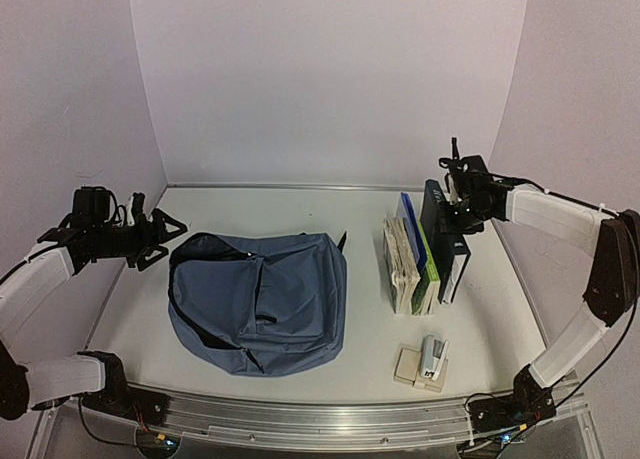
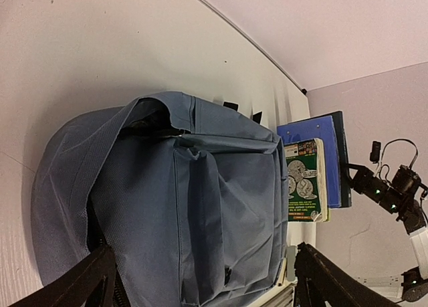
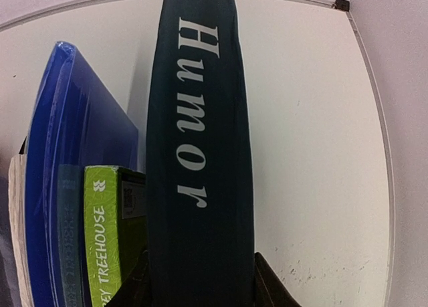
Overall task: Pack the student bag
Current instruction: Pick up the book from the center of the board.
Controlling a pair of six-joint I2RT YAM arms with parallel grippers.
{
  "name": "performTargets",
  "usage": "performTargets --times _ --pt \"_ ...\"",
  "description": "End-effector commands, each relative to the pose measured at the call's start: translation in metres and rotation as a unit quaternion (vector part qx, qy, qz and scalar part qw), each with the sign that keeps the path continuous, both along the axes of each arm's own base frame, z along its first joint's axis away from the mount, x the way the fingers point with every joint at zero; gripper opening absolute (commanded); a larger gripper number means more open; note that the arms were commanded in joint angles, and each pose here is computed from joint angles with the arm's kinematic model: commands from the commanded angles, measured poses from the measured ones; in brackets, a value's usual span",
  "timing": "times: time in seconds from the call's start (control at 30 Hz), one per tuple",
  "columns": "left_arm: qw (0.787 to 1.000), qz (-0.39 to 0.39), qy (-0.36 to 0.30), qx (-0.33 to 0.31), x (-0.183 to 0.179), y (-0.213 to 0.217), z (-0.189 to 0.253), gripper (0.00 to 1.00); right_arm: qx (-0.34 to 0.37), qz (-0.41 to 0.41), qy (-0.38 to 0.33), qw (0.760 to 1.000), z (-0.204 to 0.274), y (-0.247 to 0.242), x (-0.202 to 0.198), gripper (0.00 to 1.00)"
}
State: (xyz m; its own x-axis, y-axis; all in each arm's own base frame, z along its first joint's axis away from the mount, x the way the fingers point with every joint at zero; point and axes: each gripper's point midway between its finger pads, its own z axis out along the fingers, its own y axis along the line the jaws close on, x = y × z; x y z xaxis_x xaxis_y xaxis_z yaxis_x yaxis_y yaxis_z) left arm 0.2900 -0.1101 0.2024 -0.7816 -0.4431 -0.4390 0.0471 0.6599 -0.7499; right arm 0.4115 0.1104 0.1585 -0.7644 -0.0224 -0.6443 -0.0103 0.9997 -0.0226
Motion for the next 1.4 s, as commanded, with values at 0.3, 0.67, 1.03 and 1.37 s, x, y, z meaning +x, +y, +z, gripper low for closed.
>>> performTargets --times 0.3,0.67,1.03,1.37 --pt "0.976 -0.124 -0.177 0.01 0.015 -0.026 0.102 0.91 0.076 0.013 -0.197 0.977 0.206 -0.001 -0.008 0.25" --pt "0.917 -0.294 -0.271 -0.002 -0.017 -0.093 0.155 0.93 0.278 0.236 -0.203 0.909 0.294 0.101 -0.079 0.22" --pt "0.854 -0.42 -0.304 -0.042 -0.057 -0.157 0.178 0.98 0.37 0.435 -0.047 0.819 0.251 0.212 -0.151 0.2" --pt "0.846 -0.459 -0.265 -0.057 -0.066 -0.169 0.16 0.99 0.41 0.542 0.045 0.733 0.222 0.25 -0.201 0.19"
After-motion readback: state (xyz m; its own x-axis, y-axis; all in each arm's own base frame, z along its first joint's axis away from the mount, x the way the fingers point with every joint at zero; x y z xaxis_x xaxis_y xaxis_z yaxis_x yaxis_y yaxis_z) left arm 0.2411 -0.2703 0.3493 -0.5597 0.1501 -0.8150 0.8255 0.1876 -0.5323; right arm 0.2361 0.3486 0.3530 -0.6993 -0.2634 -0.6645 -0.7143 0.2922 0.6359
